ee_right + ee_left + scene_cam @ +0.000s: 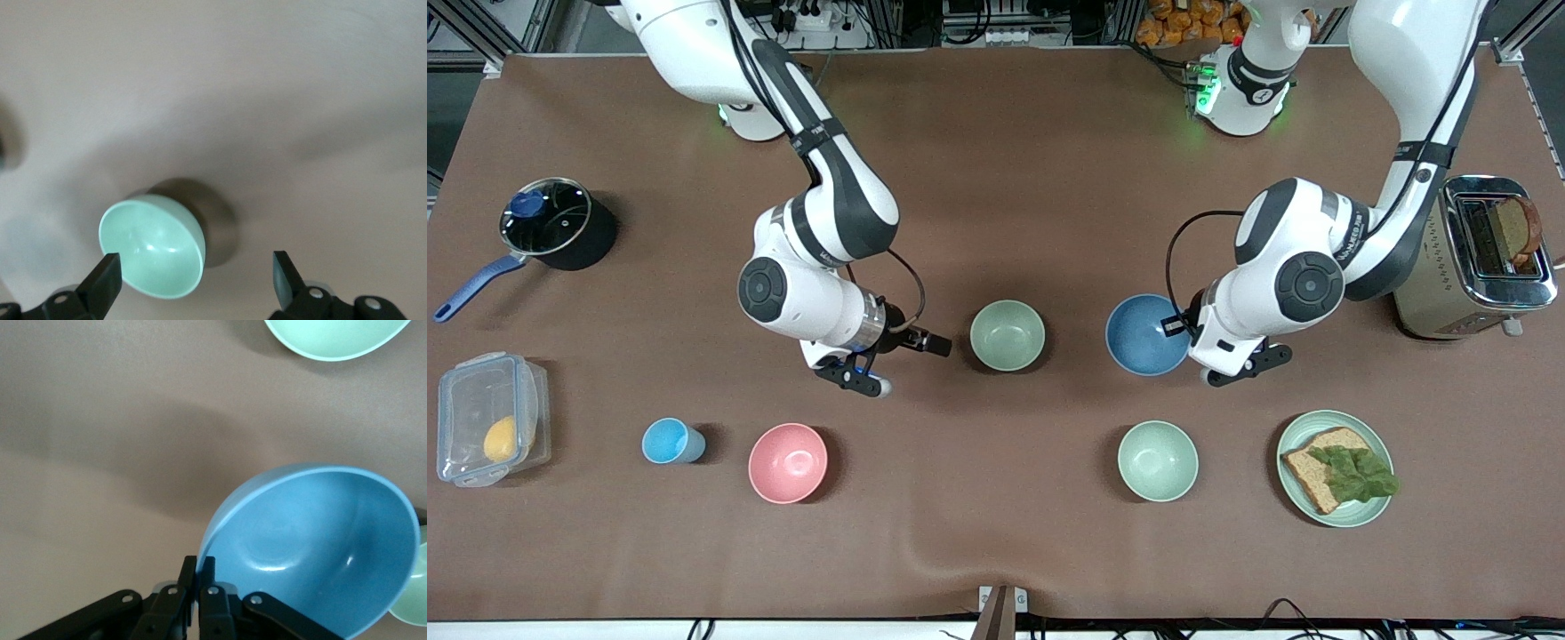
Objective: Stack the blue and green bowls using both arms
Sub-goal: 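Lift the blue bowl with the left gripper and lower it into the green bowl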
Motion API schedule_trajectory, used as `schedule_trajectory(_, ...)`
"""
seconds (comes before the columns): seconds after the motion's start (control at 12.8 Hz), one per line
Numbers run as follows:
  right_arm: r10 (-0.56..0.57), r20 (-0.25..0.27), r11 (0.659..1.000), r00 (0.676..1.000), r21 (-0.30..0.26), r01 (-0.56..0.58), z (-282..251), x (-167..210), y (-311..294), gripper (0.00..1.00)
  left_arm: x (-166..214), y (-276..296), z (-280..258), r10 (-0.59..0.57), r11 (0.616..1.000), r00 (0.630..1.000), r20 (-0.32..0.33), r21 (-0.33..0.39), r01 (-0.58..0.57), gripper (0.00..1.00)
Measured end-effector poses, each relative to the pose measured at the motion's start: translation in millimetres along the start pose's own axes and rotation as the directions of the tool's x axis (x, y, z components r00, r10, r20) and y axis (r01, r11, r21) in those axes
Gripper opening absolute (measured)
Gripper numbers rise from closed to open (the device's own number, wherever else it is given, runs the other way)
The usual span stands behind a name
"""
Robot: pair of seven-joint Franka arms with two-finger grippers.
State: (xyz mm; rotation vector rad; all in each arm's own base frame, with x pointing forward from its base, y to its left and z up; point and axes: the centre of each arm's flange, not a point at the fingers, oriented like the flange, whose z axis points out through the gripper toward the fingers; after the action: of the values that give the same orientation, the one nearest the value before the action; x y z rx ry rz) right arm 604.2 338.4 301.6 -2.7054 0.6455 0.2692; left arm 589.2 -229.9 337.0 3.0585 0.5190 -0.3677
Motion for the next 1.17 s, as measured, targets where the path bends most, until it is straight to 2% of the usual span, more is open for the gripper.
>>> schedule_trajectory(0.16,0.176,0.0,0.984,0.984,-0.016,-0.176,15,6,5,1.0,-7,10,3,-0.009,1.0,1.0,0.002,0.004,0.009,0.05)
schedule_trajectory(0.23,0.263,0.001,0.964,0.965,-0.028,-0.263,26,7,6,1.0,-10,16,4,-0.015,1.0,1.0,0.003,0.005,0.015,0.05)
schedule_trajectory(0.47,0.472,-0.007,0.879,0.882,-0.07,-0.471,72,8,3,1.0,-13,24,8,-0.04,0.999,0.999,0.006,0.004,0.04,0.05)
schedule_trajectory(0.7,0.537,-0.012,0.839,0.844,-0.093,-0.535,112,10,5,1.0,-20,34,12,-0.056,0.998,0.998,0.01,0.009,0.056,0.05)
schedule_trajectory(0.86,0.567,0.01,0.822,0.823,-0.071,-0.565,130,7,4,1.0,-32,50,17,-0.071,0.997,0.997,0.014,0.01,0.071,0.05)
schedule_trajectory(1.17,0.574,0.015,0.818,0.819,-0.055,-0.572,140,0,-3,1.0,-58,92,23,-0.105,0.994,0.994,0.021,-0.019,0.106,0.05)
